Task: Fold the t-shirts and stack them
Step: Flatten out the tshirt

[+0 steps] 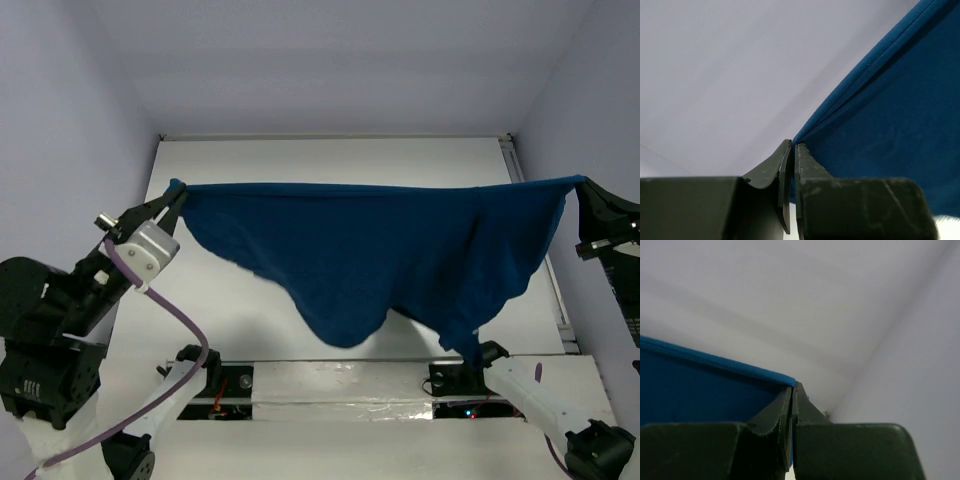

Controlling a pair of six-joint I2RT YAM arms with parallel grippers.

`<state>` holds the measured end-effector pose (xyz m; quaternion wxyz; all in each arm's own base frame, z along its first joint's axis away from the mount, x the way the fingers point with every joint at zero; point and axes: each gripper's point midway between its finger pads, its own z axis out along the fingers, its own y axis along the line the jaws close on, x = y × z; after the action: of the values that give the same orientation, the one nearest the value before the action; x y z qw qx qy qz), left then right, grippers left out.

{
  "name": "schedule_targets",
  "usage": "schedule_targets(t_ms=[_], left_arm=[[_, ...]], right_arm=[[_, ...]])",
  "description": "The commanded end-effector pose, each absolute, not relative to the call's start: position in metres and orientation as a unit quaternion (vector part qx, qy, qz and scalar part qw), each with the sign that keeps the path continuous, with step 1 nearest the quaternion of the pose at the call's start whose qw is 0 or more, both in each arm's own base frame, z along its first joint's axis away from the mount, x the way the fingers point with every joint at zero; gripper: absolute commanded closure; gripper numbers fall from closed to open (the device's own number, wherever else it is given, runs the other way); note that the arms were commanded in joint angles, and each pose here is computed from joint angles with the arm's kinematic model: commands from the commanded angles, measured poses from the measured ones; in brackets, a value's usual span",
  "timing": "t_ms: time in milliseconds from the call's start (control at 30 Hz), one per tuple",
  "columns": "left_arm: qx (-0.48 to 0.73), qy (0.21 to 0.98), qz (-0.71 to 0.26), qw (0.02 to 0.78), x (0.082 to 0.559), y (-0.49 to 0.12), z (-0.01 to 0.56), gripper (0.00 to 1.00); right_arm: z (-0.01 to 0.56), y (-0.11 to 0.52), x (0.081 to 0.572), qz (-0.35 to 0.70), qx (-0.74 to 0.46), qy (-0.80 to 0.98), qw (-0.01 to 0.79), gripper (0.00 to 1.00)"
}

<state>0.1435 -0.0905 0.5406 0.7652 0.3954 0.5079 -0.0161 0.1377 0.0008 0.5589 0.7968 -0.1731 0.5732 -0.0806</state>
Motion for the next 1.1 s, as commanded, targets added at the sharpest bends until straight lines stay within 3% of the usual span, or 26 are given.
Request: schedule_targets(t_ms=[0, 133, 367, 600, 800, 967, 1067], left_arm=[[0.358, 0.525, 0.02, 0.771, 0.173, -0.079, 0.54, 1.0], [0.353, 0.552, 0.038, 0.754, 0.222, -0.081, 0.518, 1.0], [0.356, 0.627, 0.066, 0.69, 0.353, -0.095, 0.45, 1.0], [0.302, 0.667, 0.117, 0.671, 0.476, -0.093, 0.438, 1.0], [0.23, 0.648, 0.142, 0.712, 0.522, -0.086, 0.495, 1.0], [0.148, 0.595, 0.15, 0.775, 0.498, -0.068, 0.565, 1.0], [0.152, 0.593, 0.132, 0.779, 0.474, -0.068, 0.543, 1.0]], right_arm=[[0.6, -0.008, 0.141, -0.116, -0.141, 0.511, 0.84, 1.0], [0.587, 0.015, 0.211, -0.153, -0.178, 0.555, 0.798, 1.0], [0.528, 0.069, 0.34, -0.161, -0.252, 0.624, 0.722, 1.0], [0.51, 0.084, 0.456, -0.175, -0.25, 0.673, 0.673, 1.0], [0.578, 0.075, 0.467, -0.183, -0.188, 0.631, 0.73, 1.0], [0.611, 0.056, 0.427, -0.185, -0.137, 0.602, 0.765, 1.0], [0.614, 0.048, 0.393, -0.173, -0.126, 0.583, 0.784, 1.0]])
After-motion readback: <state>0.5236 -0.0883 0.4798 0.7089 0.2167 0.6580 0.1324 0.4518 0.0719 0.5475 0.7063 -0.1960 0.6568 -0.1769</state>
